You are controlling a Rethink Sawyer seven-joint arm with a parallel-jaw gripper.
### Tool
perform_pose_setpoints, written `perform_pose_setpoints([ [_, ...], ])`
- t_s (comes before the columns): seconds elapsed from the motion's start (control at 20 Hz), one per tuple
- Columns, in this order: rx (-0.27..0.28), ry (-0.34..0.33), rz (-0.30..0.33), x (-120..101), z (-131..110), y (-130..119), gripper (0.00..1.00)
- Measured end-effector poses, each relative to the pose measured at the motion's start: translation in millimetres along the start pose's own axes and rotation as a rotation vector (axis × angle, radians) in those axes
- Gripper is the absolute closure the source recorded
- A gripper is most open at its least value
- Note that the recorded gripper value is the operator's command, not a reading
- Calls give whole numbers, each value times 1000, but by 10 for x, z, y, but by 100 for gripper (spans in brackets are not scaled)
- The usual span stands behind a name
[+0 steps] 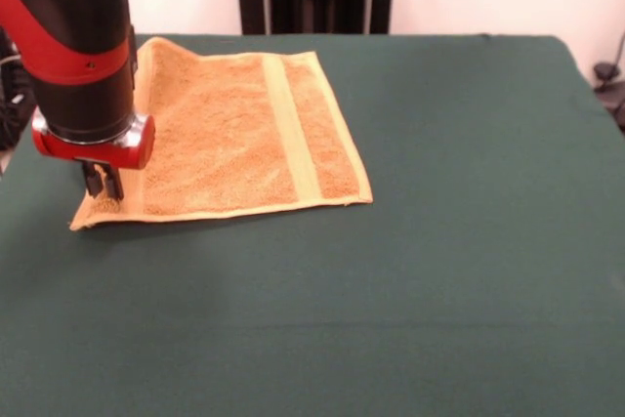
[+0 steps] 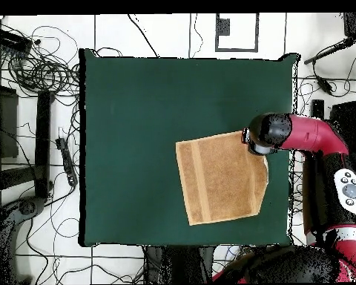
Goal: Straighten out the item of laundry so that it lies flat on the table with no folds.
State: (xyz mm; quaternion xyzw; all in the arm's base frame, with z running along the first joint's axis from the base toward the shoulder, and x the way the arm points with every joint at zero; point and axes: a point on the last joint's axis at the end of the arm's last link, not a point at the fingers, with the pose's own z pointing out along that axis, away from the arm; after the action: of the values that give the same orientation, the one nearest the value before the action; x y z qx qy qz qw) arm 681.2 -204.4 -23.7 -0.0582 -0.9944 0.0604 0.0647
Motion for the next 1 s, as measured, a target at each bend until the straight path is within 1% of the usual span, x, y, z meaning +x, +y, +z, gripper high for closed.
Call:
perform_pose_setpoints([
  [0.65,-2,-6,7,-52,41,-12,100],
  [1.0,-1,-4,12,-91,18,-34,100],
])
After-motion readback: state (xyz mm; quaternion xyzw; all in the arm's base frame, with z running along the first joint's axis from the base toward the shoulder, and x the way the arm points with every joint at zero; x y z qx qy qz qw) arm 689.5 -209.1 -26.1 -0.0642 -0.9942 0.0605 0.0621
